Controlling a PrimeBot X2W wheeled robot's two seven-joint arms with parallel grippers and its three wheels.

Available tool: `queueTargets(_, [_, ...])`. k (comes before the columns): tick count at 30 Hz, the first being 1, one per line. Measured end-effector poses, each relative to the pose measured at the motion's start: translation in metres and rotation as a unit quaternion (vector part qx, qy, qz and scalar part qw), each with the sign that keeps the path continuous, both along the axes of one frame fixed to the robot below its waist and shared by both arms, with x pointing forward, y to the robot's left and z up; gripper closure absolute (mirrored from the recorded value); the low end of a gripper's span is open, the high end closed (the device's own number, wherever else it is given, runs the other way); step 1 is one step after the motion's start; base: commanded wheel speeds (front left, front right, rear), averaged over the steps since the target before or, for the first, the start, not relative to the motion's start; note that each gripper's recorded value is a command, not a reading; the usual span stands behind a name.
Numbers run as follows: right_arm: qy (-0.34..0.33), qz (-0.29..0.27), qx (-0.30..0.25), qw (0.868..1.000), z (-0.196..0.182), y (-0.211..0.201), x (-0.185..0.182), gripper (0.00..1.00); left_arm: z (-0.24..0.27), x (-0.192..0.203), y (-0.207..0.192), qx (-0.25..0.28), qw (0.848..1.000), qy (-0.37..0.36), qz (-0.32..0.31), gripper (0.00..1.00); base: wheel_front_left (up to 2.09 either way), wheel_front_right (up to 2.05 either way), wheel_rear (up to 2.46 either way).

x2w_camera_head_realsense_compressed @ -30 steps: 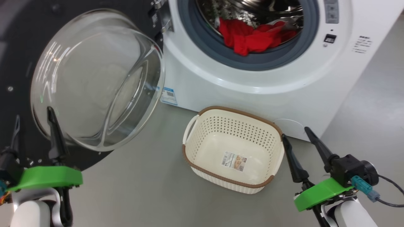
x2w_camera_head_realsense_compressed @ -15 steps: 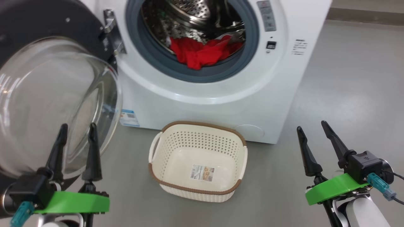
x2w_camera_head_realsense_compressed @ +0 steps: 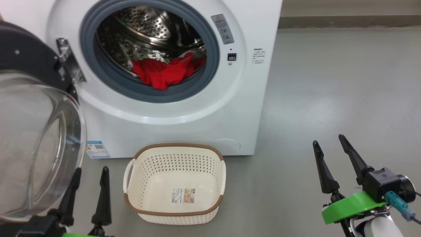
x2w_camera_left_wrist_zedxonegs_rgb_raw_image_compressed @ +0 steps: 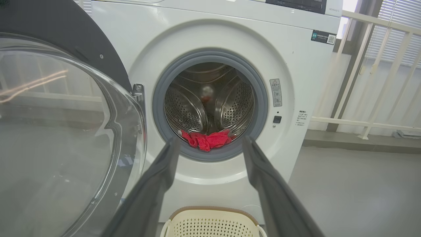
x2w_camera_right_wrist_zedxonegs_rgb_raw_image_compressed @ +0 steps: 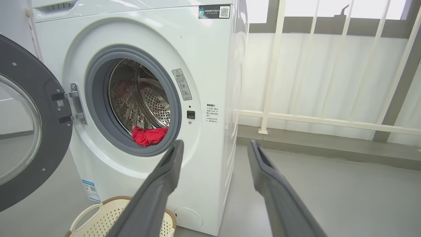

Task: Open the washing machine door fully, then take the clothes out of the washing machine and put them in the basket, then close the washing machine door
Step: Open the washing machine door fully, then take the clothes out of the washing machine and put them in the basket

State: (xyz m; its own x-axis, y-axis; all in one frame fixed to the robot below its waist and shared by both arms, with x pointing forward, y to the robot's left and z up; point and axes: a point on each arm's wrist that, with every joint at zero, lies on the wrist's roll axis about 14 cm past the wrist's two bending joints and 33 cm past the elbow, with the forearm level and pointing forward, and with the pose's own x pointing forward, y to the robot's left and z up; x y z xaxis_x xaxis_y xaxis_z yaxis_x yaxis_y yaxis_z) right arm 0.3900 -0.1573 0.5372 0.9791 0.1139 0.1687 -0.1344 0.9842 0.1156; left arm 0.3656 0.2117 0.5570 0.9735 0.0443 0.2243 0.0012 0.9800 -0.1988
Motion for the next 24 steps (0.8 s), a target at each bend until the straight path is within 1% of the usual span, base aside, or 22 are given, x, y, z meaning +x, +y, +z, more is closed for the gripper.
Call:
queueTargets(4, [0.002, -0.020, 0.001, 1.000, -0.002, -0.014, -0.014, 0.00, -0.013, -0.004, -0.010, 0.000, 1.000, 0.018, -0.014, 0.00, 0.00, 0.00, 0.00])
queueTargets(8, [0.004, -0.037, 0.002, 0.999, -0.005, -0.025, -0.028, 0.00, -0.014, -0.006, -0.018, 0.006, 0.999, 0.019, -0.026, 0.00, 0.00, 0.00, 0.00])
queueTargets(13, [-0.005, -0.059, 0.005, 0.998, 0.000, -0.039, -0.038, 0.00, -0.026, -0.016, -0.021, 0.011, 0.999, 0.036, -0.031, 0.00, 0.00, 0.00, 0.00])
queueTargets(17, [-0.002, -0.073, 0.006, 0.997, -0.003, -0.048, -0.049, 0.00, -0.031, -0.023, -0.020, 0.016, 0.999, 0.043, -0.029, 0.00, 0.00, 0.00, 0.00])
queueTargets(24, [-0.002, -0.081, 0.003, 0.997, -0.003, -0.052, -0.052, 0.00, -0.033, -0.026, -0.020, 0.019, 0.998, 0.047, -0.030, 0.00, 0.00, 0.00, 0.00])
